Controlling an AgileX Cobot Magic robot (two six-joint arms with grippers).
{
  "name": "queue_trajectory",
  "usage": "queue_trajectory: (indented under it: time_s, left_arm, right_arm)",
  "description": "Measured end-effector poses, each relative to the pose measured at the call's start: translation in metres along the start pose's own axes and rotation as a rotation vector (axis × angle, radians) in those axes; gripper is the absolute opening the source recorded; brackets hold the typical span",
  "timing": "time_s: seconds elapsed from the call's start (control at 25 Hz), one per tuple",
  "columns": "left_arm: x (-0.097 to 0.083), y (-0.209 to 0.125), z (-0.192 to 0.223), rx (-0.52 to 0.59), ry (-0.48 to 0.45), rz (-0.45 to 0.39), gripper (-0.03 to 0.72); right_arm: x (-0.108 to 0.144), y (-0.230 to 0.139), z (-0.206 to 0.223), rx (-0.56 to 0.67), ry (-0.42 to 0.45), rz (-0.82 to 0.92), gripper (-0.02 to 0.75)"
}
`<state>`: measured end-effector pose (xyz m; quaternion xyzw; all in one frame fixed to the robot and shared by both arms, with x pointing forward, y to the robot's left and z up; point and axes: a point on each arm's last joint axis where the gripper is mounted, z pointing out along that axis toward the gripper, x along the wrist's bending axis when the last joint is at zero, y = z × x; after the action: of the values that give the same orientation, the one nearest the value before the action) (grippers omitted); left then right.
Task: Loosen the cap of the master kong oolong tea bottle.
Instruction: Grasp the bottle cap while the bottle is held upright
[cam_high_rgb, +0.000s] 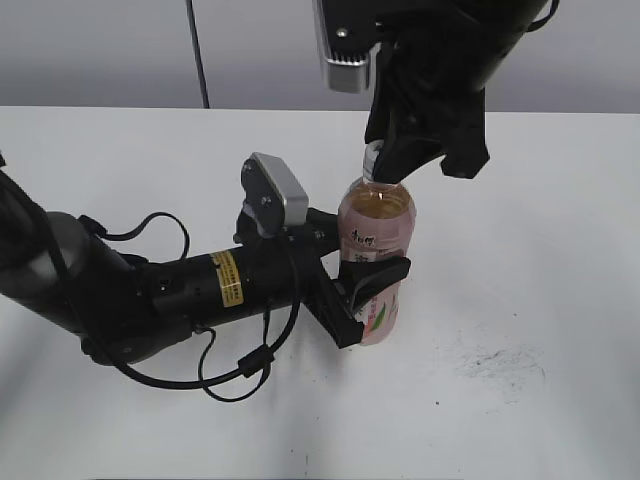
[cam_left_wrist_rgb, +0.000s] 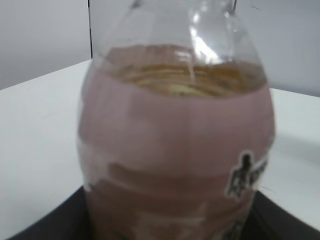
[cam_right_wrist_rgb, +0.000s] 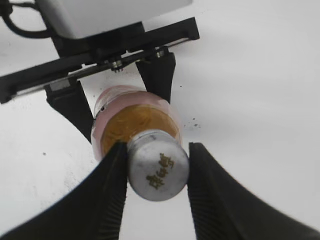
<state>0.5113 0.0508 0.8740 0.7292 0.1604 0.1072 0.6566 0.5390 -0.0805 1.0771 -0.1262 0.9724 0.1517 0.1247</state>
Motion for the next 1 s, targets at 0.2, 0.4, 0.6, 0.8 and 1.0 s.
queue_trajectory:
  time_s: [0.2, 0.4, 0.6, 0.8, 1.0]
  left_arm:
    - [0.0000, -0.0001, 0.0000, 0.001, 0.000, 0.002, 0.388]
    - [0.0000, -0.0001, 0.0000, 0.001, 0.000, 0.002, 0.388]
    - [0.0000, -0.0001, 0.0000, 0.001, 0.000, 0.001, 0.388]
    - [0.0001, 0.0001, 0.0001, 0.000, 0.000, 0.001, 0.388]
    - [0.0000, 0.0001, 0.0001, 0.000, -0.001, 0.001, 0.388]
  right_arm:
    - [0.0000, -0.0001, -0.0001, 0.001, 0.001, -0.113, 0.274]
    - [0.0000, -0.0001, -0.0001, 0.001, 0.001, -0.111, 0.276]
    - [0.0000, -0.0001, -0.0001, 0.001, 0.001, -0.097, 0.298]
    - [0.0001, 0.0002, -0.0001, -0.002, 0.001, -0.088, 0.298]
    - [0.0002, 0.0006, -0.0001, -0.006, 0.002, -0.076, 0.299]
